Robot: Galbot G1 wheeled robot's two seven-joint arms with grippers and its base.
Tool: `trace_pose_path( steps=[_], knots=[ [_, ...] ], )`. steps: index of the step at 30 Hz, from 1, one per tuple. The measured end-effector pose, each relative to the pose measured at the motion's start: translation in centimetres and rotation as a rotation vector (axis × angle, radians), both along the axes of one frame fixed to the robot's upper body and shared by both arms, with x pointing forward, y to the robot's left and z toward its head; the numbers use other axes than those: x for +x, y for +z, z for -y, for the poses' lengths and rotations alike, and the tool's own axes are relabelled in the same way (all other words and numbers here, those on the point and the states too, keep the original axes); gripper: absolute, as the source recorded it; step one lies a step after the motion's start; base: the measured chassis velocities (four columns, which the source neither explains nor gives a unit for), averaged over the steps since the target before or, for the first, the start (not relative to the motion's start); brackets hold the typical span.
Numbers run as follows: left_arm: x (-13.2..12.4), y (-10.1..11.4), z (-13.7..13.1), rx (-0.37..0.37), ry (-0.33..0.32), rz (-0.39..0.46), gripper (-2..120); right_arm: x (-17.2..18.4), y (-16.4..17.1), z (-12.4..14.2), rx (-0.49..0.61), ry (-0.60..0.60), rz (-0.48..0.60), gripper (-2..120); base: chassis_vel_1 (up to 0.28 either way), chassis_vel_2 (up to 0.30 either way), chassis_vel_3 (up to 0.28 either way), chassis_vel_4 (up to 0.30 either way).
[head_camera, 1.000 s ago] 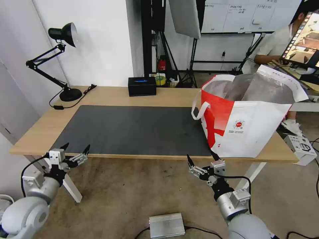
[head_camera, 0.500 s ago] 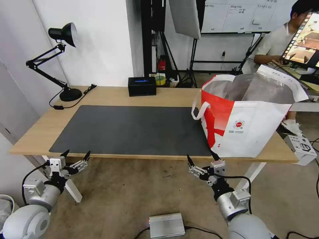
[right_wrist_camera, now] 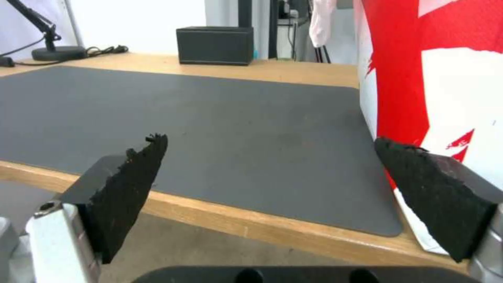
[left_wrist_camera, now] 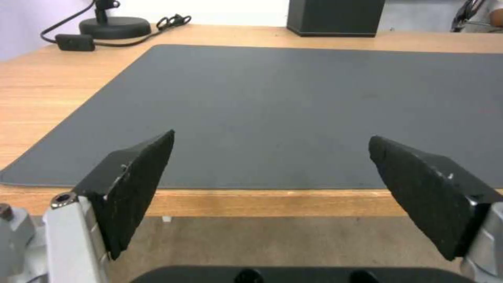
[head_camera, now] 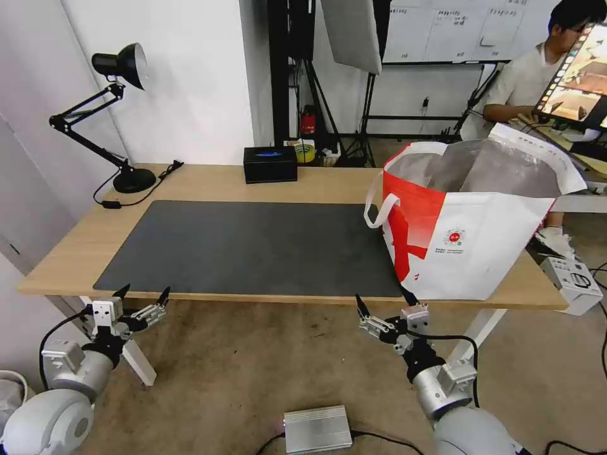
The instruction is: Pick up the trash from the table and place it into the takeout bag.
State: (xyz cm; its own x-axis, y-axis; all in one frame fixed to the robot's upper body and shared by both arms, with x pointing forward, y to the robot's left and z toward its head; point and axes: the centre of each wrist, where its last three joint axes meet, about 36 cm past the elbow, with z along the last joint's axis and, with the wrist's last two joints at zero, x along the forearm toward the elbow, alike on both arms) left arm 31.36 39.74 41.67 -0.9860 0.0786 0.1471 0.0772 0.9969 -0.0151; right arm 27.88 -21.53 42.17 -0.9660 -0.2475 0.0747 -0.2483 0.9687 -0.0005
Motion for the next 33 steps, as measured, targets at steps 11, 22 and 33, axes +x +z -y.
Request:
trace_pose_path(
  steps=[11, 22, 33],
  knots=[
    [0.02, 0.01, 0.01, 0.000, 0.000, 0.000, 100, 0.00, 0.00, 0.00, 0.000, 0.000, 0.000, 100, 0.000, 0.000, 0.000, 0.000],
    [0.02, -0.01, 0.03, 0.000, 0.000, -0.002, 100, 0.00, 0.00, 0.00, 0.000, 0.000, 0.000, 100, 0.000, 0.000, 0.000, 0.000],
    [0.02, -0.01, 0.04, -0.001, 0.000, -0.002, 100, 0.00, 0.00, 0.00, 0.000, 0.000, 0.000, 100, 0.000, 0.000, 0.000, 0.000]
  ],
)
